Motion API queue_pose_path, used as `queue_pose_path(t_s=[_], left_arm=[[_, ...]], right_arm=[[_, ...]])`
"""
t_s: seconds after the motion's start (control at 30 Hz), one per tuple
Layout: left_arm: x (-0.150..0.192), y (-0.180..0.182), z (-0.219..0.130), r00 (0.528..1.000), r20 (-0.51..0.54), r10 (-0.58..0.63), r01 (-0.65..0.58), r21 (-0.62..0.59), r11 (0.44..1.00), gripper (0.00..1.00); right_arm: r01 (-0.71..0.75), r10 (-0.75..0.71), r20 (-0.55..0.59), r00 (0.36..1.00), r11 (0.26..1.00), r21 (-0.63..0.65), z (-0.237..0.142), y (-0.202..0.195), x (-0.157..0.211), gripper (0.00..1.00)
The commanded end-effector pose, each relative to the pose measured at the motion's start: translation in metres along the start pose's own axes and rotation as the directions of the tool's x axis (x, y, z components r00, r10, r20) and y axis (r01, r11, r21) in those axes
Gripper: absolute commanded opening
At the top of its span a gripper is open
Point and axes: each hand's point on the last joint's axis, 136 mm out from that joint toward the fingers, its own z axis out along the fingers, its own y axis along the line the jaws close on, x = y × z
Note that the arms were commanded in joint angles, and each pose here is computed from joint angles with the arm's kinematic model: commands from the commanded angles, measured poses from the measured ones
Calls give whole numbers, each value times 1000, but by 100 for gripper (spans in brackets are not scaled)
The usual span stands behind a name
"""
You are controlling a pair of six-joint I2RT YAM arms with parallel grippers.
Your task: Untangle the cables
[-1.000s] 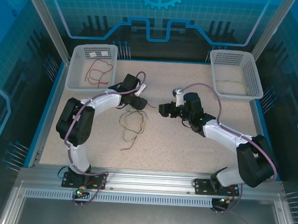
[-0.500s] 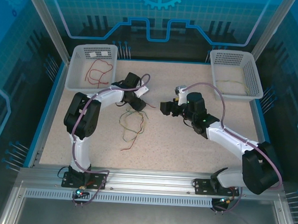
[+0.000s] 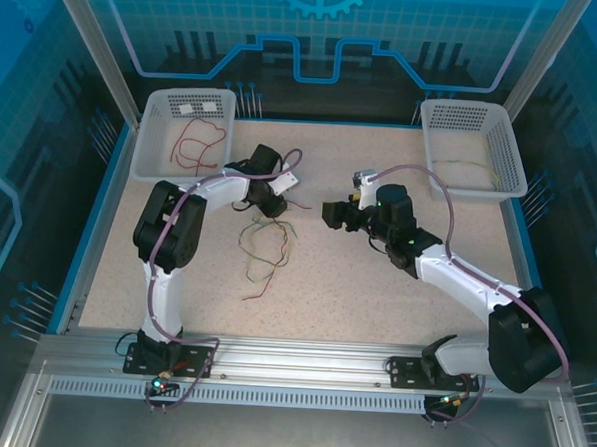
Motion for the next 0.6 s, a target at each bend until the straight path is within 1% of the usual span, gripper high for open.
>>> queue_pose_path(t_s=[0.0,0.03,0.07,0.13,0.23,0.4,0.47,0.57], left_arm=[[-9,1,-8,999,44,-21,20,16,1000,26],[-13,1,-12,998,60,-33,32,20,999,21],[-16,1,-16,996,73,-45,44,18,999,20],[-22,2,-25,991,106,-78,78,9,997,5],[-27,4,-36,982,133,-133,135,-5,991,0],[-30,7,-61,953,162,-256,263,-27,964,0],[-32,6,-76,937,169,-305,313,-23,949,0],[-42,3,-108,891,223,-396,407,-2,913,0]], right_arm=[[9,-9,20,1000,1000,-6,-3,4,-7,83],[7,-7,18,1000,1000,-8,-3,5,-7,83],[6,-6,15,1000,1000,-9,-3,5,-6,83],[2,-2,12,1000,1000,-16,-2,6,-5,83],[0,0,6,1000,1000,-25,-2,7,-3,84],[-2,2,-3,1000,999,-35,-1,9,0,84],[3,-3,-6,1000,997,-75,0,15,1,84],[18,-22,-24,999,986,-167,3,34,4,84]])
